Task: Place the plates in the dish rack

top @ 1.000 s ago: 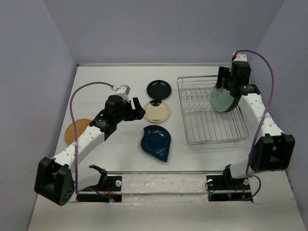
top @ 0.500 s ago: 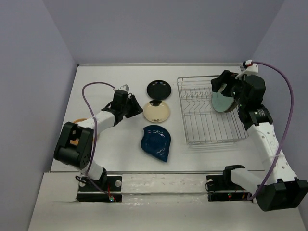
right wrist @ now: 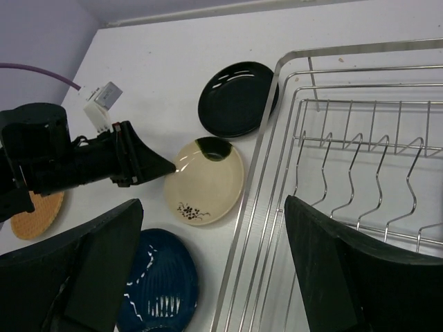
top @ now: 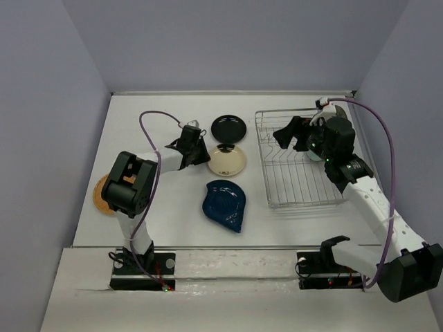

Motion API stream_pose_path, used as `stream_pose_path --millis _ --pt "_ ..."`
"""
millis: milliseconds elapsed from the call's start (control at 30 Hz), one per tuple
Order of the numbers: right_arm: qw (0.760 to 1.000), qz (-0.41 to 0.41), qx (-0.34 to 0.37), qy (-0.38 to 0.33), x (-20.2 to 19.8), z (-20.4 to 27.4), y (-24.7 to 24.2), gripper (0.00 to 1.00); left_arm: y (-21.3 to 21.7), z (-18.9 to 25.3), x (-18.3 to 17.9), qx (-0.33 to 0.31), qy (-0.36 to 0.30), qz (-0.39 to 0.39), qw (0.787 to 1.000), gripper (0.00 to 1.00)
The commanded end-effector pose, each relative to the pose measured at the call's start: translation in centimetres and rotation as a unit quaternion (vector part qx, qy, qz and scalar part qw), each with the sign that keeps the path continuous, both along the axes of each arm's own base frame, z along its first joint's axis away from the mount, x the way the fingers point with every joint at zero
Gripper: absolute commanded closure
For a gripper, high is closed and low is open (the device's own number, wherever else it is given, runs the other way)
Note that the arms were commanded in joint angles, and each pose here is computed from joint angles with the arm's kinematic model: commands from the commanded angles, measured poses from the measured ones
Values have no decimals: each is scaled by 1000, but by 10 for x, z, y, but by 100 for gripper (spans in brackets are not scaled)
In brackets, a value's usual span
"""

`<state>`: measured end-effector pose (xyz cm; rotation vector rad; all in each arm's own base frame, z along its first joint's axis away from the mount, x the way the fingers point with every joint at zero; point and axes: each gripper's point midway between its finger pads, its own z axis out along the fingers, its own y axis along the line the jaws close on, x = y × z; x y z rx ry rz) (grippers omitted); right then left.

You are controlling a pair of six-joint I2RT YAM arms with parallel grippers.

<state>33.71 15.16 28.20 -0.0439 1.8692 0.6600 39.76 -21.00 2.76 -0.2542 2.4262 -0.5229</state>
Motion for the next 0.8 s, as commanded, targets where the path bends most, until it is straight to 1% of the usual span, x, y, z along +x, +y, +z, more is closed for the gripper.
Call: stream_pose_path --millis 0,33,67,133,233,300,333,433,467,567,600,667,700,733,767 --pt "999 25 18 -29 2 14 17 12 5 13 21 19 -30 11 999 73" --pt "999 30 20 -27 1 13 21 12 4 12 20 20 -30 10 999 76" --pt "999 32 20 -26 2 12 22 12 10 8 23 32 -32 21 999 83" --pt "999 39 20 -23 1 9 27 12 8 7 22 30 -35 16 999 94" --pt "998 51 17 -19 -1 6 35 12 9 8 21 26 -37 17 999 94" --pt "997 70 14 -19 -3 5 43 12 9 25 21 20 -55 17 998 94" --pt "996 86 11 -23 -6 9 49 12 11 41 20 15 -71 19 997 94" --pt "993 116 1 -15 -5 5 61 10 14 73 17 10 -97 16 995 94" --pt "990 138 3 -7 -8 2 67 9 15 98 15 0 -122 17 992 94" --pt "986 165 4 10 -6 -7 80 7 20 125 1 -8 -143 11 990 94" --pt "985 171 4 13 -6 -9 82 6 23 141 -9 -14 -161 8 987 94" --pt "983 182 4 25 -3 -17 89 5 28 156 -19 -20 -178 7 984 94" --pt "982 186 5 30 -2 -19 91 5 29 175 -28 -33 -199 2 980 94" --pt "979 198 6 38 -4 -23 98 4 25 176 -37 -43 -198 -17 979 94" --pt "978 206 7 38 -4 -22 103 4 26 190 -44 -53 -214 -23 975 94"
